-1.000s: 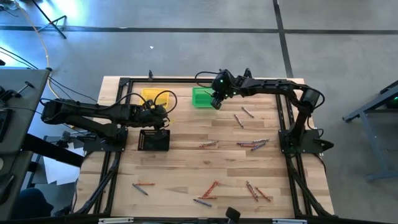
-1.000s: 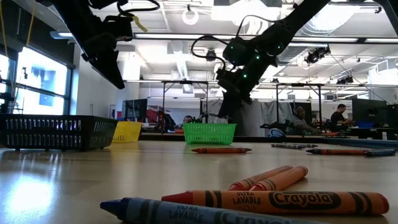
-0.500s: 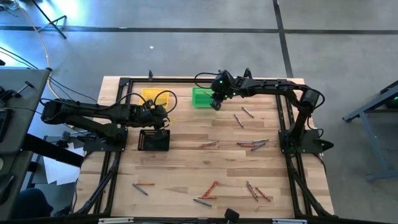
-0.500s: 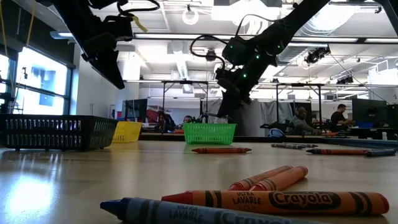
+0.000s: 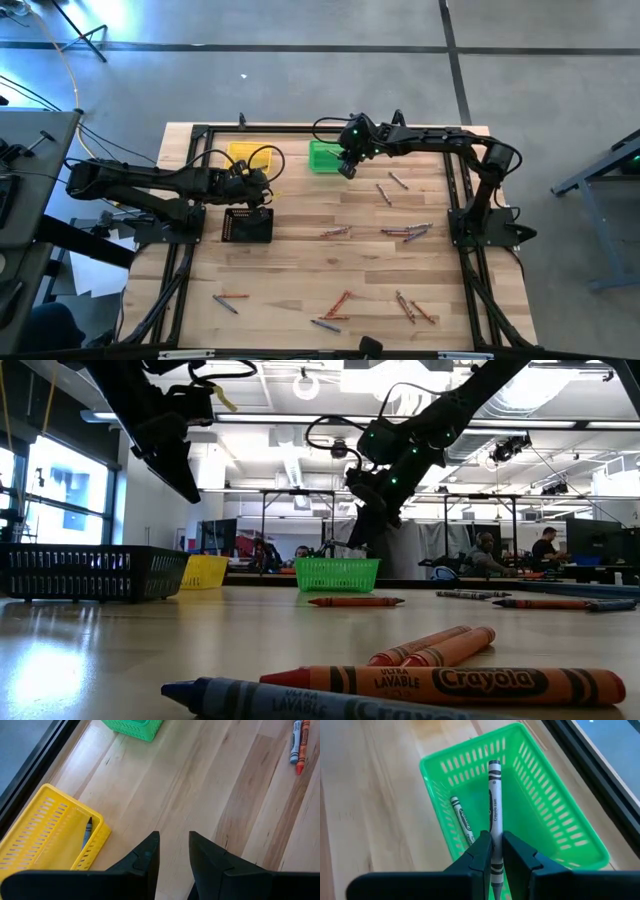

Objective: Sort crayons
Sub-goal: Put the gray crayon into the green bin, then put the orange crayon into the black bin

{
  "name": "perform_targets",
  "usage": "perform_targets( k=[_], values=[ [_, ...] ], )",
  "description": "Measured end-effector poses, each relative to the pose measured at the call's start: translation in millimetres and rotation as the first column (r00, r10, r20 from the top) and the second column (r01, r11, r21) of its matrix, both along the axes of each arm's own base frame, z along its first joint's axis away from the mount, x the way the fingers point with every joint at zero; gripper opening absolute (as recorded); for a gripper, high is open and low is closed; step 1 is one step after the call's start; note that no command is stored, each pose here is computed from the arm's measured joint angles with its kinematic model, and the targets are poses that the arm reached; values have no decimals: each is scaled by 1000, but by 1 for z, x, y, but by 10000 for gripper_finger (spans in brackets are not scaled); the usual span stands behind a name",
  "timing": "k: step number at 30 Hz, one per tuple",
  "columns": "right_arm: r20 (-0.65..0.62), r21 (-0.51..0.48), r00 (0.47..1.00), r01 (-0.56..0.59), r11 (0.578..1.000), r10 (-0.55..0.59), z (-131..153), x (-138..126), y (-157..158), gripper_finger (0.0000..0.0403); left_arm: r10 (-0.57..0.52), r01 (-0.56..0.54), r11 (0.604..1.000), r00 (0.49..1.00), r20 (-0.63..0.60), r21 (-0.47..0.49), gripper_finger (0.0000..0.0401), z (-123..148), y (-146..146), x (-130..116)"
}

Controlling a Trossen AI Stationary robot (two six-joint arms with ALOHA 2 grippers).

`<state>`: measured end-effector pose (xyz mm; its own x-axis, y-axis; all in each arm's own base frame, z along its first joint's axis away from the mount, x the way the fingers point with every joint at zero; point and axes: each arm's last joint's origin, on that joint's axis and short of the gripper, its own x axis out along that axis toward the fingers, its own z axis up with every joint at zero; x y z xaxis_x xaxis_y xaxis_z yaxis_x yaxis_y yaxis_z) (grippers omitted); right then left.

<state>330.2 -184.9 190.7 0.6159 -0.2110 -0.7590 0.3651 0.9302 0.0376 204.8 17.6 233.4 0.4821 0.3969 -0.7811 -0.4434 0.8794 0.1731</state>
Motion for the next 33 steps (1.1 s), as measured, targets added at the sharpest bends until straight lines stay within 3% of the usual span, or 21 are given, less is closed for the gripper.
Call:
perform_targets(
  k=[8, 14, 19, 23, 28, 33],
  values=[
    [-11, -32, 999, -42, 999, 42, 0, 0, 1, 50, 0, 0, 1000, 1000, 0, 0, 90, 0, 0, 0],
    [6, -72, 998, -67, 995, 67, 2, 5, 4, 121, -13, 13, 1000, 1000, 2, -23, 90, 0, -1, 0],
    [35, -97, 999, 20, 995, -16, 5, 9, 4, 164, -23, 23, 999, 1000, 4, -41, 90, 0, -1, 0],
    [5, -49, 999, 37, 998, -37, 21, 11, 7, 167, -25, 26, 999, 1000, 6, -40, 90, 0, -1, 1],
    [-54, 12, 998, -24, 1000, 24, 56, 12, 22, 153, -32, 35, 996, 999, 34, -77, 90, 0, -3, 3],
    [-150, 52, 986, -70, 996, 77, 75, 8, 55, 135, -76, 84, 992, 993, 94, -89, 90, -8, -11, 24]
  ],
)
